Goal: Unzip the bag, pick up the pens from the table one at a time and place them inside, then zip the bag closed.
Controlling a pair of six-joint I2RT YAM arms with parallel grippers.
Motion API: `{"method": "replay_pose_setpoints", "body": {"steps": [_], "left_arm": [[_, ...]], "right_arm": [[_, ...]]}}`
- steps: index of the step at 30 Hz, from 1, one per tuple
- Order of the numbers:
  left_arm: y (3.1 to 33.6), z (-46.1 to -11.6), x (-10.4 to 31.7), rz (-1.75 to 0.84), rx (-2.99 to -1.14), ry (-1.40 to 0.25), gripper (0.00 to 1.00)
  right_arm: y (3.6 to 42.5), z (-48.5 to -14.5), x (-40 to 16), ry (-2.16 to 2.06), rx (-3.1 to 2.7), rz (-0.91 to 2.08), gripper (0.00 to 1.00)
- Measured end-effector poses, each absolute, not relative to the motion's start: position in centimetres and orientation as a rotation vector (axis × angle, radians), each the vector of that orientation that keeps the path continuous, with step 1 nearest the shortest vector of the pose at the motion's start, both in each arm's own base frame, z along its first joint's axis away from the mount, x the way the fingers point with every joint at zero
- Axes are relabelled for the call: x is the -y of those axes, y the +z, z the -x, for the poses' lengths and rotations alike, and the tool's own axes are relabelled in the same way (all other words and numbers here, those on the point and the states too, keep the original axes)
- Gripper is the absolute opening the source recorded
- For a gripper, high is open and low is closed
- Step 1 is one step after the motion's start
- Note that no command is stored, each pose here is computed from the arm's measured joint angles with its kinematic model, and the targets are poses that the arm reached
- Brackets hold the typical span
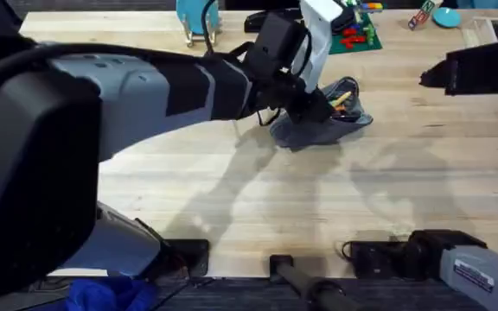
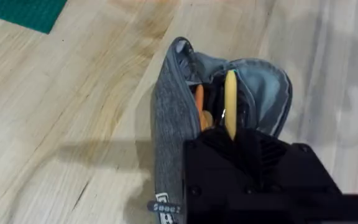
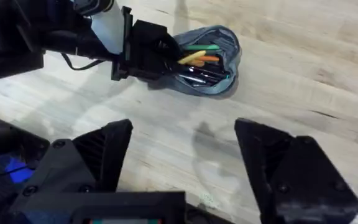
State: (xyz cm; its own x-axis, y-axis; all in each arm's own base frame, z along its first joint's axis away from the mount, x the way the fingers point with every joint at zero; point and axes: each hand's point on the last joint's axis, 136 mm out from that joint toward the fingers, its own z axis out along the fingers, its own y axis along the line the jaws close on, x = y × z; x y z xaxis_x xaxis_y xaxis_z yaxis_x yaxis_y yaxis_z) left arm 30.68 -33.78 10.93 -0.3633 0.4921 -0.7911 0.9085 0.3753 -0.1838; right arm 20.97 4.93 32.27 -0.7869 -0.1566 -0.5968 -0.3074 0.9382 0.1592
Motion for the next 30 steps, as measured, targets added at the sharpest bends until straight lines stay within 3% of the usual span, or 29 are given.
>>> {"method": "replay_pose_setpoints", "body": {"steps": [2, 3, 5, 9, 10, 30], "left_arm": [[10.9, -30.7, 33.8, -1.205, -1.995, -0.83, 0.074], [10.9, -30.7, 33.7, -1.207, -1.993, -0.825, 0.15], [10.9, -30.9, 33.7, -1.208, -1.987, -0.818, 0.372], [11.3, -31.3, 33.8, -1.201, -1.962, -0.809, 0.917], [11.5, -31.4, 33.9, -1.199, -1.955, -0.81, 0.973], [12.5, -32.8, 33.6, -1.163, -1.906, -0.795, 0.995]], "right_arm": [[32.3, -21.0, -4.9, 0.331, -2.485, 0.328, 0.997], [32.3, -21.0, -4.9, 0.331, -2.485, 0.328, 0.997], [32.3, -21.0, -4.9, 0.331, -2.485, 0.328, 0.997], [32.3, -21.0, -4.9, 0.332, -2.485, 0.328, 0.997], [32.2, -21.0, -4.9, 0.332, -2.488, 0.328, 0.997], [31.1, -22.1, -4.9, 0.349, -2.544, 0.322, 0.998]]}}
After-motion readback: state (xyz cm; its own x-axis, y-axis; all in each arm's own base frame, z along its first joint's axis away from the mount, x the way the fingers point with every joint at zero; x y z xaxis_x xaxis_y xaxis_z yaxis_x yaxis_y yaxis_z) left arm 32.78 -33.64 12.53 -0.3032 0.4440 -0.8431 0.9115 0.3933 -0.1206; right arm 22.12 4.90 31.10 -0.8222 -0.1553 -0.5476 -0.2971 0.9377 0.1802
